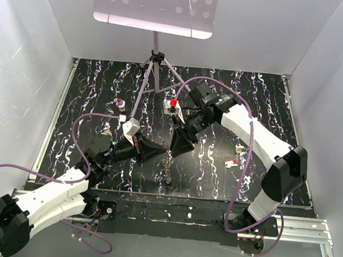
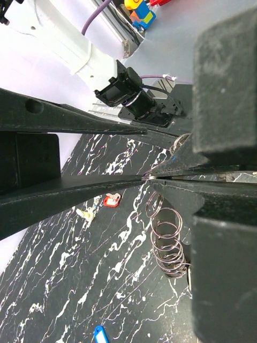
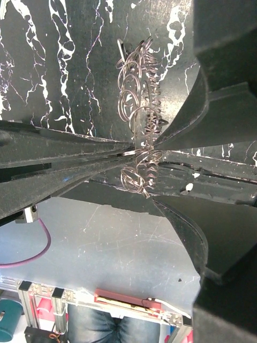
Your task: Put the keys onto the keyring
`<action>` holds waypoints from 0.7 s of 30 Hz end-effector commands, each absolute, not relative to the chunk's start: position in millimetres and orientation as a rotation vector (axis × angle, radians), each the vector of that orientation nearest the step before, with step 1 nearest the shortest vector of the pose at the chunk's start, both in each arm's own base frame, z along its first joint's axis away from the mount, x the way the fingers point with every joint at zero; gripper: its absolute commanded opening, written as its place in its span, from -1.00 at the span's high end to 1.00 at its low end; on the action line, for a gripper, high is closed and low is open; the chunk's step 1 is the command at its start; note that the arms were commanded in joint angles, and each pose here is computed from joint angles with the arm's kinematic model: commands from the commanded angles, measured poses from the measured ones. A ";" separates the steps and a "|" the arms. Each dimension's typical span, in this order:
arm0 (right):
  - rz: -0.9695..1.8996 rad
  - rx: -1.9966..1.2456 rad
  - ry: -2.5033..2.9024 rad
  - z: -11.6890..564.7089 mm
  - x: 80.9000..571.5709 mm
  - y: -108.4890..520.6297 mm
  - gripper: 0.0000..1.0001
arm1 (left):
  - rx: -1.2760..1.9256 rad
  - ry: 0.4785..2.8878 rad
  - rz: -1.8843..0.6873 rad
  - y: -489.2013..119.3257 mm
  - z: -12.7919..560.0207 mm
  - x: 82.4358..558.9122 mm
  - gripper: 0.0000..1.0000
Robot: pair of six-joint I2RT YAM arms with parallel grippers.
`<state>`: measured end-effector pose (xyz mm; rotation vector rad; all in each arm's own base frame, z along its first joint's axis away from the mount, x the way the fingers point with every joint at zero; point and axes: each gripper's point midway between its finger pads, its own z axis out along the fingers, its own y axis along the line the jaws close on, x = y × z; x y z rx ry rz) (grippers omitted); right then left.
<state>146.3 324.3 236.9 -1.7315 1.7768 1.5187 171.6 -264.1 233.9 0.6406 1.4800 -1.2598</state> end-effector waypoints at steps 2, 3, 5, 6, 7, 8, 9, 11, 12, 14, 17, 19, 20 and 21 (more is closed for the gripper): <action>1.570 -1.753 1.737 237.8 137.3 330.0 0.06 | 0.620 1.412 -1.251 -261.9 248.3 173.5 1.00; 1.574 -1.761 1.729 238.7 135.1 329.6 0.08 | 0.618 1.414 -1.248 -261.6 247.8 173.8 1.00; 1.591 -1.775 1.711 240.8 130.2 328.9 0.12 | 0.612 1.416 -1.242 -260.7 247.0 174.6 1.00; 1.596 -1.786 1.698 242.1 128.0 328.5 0.14 | 0.608 1.416 -1.239 -260.2 246.9 174.9 1.00; 1.601 -1.792 1.685 243.8 126.4 327.5 0.16 | 0.606 1.417 -1.234 -259.6 246.7 175.8 1.00; 1.602 -1.795 1.679 245.4 125.2 327.2 0.18 | 0.601 1.421 -1.228 -258.9 245.8 176.5 1.00; 1.604 -1.798 1.671 247.3 124.2 326.5 0.19 | 0.600 1.423 -1.226 -258.8 244.9 176.5 1.00; 1.611 -1.799 1.661 250.6 121.9 325.7 0.21 | 0.593 1.437 -1.217 -258.0 240.8 178.1 1.00; 1.612 -1.801 1.662 251.0 120.9 325.4 0.22 | 0.588 1.434 -1.212 -257.3 241.3 178.8 1.00; 1.614 -1.804 1.661 251.8 119.3 325.2 0.22 | 0.577 1.441 -1.205 -256.3 239.5 180.0 1.00; 1.625 -1.821 1.657 251.5 114.0 326.9 0.23 | 0.567 1.440 -1.196 -254.9 239.0 181.7 1.00; 1.628 -1.839 1.651 250.2 109.8 329.0 0.23 | 0.566 1.435 -1.195 -254.8 240.5 181.9 1.00; 1.627 -1.850 1.653 248.6 107.7 330.4 0.23 | 0.566 1.434 -1.198 -255.0 240.9 181.3 1.00; 1.621 -1.861 1.648 248.0 106.2 331.5 0.23 | 0.568 1.433 -1.198 -255.1 240.8 181.2 1.00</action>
